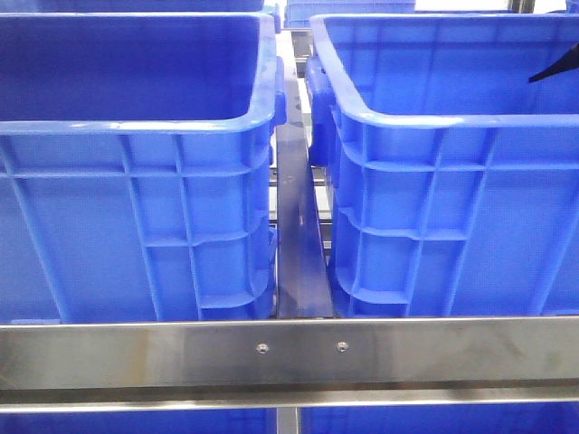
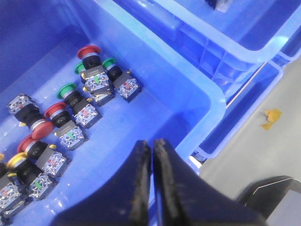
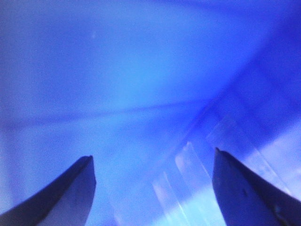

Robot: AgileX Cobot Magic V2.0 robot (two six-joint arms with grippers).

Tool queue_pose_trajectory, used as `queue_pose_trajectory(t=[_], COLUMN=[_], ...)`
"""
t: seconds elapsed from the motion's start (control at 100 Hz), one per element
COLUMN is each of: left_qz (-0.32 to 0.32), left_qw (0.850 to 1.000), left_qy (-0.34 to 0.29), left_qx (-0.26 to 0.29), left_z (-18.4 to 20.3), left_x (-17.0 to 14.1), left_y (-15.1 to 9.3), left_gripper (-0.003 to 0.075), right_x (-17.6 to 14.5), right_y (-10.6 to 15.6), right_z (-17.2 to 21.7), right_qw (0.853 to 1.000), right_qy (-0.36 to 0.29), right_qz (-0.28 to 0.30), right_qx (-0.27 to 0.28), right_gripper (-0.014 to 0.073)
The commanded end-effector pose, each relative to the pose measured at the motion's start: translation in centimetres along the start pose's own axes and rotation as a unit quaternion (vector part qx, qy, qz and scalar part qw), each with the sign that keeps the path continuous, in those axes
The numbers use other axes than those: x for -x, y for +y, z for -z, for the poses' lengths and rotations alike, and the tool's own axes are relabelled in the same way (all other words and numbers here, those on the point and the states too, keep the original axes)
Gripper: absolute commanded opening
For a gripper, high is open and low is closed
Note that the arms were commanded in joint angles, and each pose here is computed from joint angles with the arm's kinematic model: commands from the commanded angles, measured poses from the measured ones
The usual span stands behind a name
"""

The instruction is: Pick red and yellow buttons and place in box

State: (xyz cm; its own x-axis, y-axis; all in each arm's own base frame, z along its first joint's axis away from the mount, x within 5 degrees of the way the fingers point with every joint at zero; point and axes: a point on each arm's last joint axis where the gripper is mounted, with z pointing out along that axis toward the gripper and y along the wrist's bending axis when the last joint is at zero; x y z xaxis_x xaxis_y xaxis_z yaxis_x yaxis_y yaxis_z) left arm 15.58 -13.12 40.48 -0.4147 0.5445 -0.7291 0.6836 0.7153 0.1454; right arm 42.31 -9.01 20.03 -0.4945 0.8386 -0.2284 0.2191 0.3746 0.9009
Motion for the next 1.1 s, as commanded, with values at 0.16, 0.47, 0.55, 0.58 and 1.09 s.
queue_pose_trajectory(t=[0.16,0.47,0.55,0.58,1.09], left_qz=[0.001,0.003,0.003,0.003,0.003], left_qw=[0.999,0.999,0.999,0.999,0.998], left_qy=[-0.052,-0.052,-0.052,-0.052,-0.057], left_qx=[0.001,-0.002,-0.002,-0.002,-0.002], left_z=[1.3,1.3,1.3,1.3,1.3], left_x=[1.1,1.1,1.1,1.1,1.2], left_y=[0.0,0.0,0.0,0.0,0.0], left_gripper=[-0.0019,-0.0019,-0.0019,-0.0019,-0.0019], right_x=[-0.1,-3.3,-4.6,-5.2,-14.0], right_y=[7.1,13.0,14.3,14.8,14.8], right_z=[4.0,7.9,9.3,10.0,20.6], right_qw=[0.988,0.949,0.932,0.925,0.850], right_qy=[-0.008,-0.021,-0.034,-0.040,-0.132], right_qz=[0.140,0.311,0.356,0.375,0.508], right_qx=[0.059,0.054,0.053,0.052,0.041], right_gripper=[0.0538,0.0538,0.0538,0.0538,0.0538])
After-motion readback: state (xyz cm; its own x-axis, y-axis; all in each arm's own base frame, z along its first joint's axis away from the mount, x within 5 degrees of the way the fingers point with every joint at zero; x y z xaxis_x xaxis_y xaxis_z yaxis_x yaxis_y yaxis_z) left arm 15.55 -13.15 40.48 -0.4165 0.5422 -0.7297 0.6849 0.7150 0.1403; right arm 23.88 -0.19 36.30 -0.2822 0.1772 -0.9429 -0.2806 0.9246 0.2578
